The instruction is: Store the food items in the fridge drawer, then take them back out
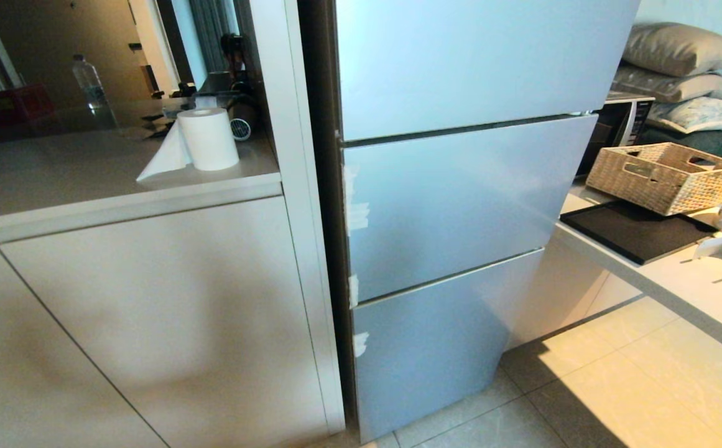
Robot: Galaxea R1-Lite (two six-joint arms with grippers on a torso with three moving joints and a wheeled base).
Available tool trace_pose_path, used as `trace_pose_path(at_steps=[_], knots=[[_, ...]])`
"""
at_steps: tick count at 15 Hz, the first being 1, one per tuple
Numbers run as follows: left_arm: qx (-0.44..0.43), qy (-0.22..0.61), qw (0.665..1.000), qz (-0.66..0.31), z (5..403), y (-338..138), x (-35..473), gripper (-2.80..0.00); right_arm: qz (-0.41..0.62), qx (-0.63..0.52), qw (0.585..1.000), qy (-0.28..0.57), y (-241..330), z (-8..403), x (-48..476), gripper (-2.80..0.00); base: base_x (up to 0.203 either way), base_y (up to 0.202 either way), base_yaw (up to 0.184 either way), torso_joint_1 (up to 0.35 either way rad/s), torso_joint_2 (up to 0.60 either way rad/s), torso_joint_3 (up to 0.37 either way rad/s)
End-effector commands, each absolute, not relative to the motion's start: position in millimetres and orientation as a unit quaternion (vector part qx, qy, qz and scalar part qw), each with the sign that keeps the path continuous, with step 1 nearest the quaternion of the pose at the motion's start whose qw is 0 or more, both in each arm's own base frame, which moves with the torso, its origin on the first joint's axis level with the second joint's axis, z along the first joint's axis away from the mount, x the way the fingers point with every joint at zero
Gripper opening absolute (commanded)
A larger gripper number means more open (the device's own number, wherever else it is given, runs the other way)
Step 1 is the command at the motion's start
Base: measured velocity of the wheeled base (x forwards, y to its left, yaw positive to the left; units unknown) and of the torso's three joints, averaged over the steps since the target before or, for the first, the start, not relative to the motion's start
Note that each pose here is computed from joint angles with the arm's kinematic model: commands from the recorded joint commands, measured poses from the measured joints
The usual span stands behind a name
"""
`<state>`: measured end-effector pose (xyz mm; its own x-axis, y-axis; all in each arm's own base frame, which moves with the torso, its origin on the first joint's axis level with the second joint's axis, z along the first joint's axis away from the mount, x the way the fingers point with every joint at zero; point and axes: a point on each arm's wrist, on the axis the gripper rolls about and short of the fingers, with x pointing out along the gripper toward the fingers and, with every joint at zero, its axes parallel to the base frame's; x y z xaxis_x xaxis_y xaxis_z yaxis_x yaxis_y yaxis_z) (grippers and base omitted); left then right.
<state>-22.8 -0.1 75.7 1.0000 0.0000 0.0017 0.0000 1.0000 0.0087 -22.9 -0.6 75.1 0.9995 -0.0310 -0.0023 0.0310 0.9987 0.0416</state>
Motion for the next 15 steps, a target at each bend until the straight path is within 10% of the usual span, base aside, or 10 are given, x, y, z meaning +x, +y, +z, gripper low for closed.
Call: trace_pose_path(at_steps=[1, 6, 15], knots=[[0.006, -0.008, 1.0, 0.0, 78.1, -0.1, -23.1, -2.8, -0.016, 0.021, 1.0, 0.001, -0.6, 75.2, -22.8, -2.8, 0.0, 0.0, 0.0, 0.0, 0.0, 0.0], [-0.032, -0.063, 0.996, -0.045, 148.8, -1.7, -28.7, -2.8, -0.016, 0.021, 1.0, 0.001, -0.6, 75.2, -22.8, -2.8, 0.0, 0.0, 0.0, 0.0, 0.0, 0.0], [-0.358, 0.212, 0.882, -0.221, 206.1, -21.8, 133.7, -2.8, -0.016, 0.021, 1.0, 0.001, -0.6, 75.2, -22.8, -2.8, 0.0, 0.0, 0.0, 0.0, 0.0, 0.0]])
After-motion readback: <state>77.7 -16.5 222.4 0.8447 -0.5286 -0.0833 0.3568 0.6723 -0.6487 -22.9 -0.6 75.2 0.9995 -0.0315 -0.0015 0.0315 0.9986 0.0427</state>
